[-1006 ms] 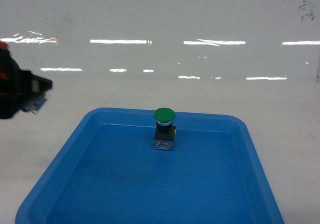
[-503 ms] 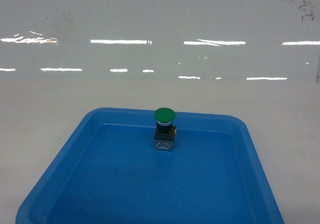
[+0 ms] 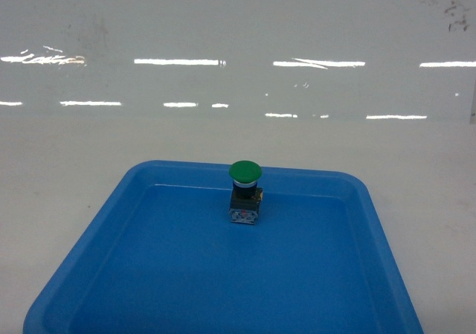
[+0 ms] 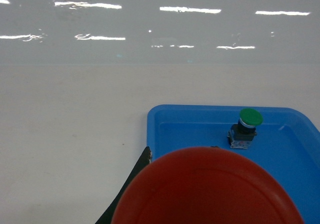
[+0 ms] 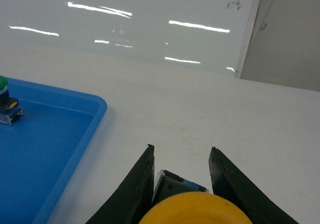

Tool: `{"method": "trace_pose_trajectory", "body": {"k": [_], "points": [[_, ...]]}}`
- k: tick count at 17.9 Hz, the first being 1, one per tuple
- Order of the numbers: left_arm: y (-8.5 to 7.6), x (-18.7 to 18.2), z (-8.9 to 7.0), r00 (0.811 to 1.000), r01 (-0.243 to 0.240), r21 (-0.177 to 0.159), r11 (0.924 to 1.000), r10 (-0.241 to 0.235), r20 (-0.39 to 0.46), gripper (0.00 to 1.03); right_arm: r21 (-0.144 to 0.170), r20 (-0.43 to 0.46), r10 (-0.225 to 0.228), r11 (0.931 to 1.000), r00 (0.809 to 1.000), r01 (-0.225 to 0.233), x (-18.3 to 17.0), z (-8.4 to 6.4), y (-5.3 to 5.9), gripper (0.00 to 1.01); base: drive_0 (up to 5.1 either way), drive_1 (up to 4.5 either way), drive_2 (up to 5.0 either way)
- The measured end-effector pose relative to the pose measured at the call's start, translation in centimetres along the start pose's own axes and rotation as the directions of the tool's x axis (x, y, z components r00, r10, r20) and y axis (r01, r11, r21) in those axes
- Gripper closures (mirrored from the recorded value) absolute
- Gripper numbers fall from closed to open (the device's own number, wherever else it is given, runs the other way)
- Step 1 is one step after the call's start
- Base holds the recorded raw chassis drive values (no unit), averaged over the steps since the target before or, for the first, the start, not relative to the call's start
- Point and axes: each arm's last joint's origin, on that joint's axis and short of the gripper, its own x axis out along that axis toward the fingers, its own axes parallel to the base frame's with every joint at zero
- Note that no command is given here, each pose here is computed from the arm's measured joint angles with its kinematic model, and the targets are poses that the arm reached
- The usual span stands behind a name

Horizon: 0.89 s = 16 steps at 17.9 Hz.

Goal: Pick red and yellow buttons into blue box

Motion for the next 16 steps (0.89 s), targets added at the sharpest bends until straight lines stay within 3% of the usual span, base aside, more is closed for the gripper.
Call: {"method": "trace_pose_trajectory", "body": {"k": [3,9,16], "points": [[0.05,0.01,0.01,1.000,-0.008,0.002,1.0000,0.008,0.001,0.78,0.000,0.000,0.000,1.0000,1.000,0.000,0.00,0.00,0.00,0.71,0.0,0.00,0.0],[0.04,0.02,0.00,1.000,-0.008,0.012,0.9999,0.008,0.001,0.78,0.000,-0.001,0.000,1.0000,1.000,0.000,0.01,-0.01,0.00,0.71,0.0,-4.05,4.1],[0.06,0.00,0.01,1.000,-0.011,0.012,0.9999,0.011,0.002,0.78,0.000,0.000,0.001,1.0000,1.000,-0.001,0.00,0.00,0.01,0.71,4.0,-4.49,0.4]]}}
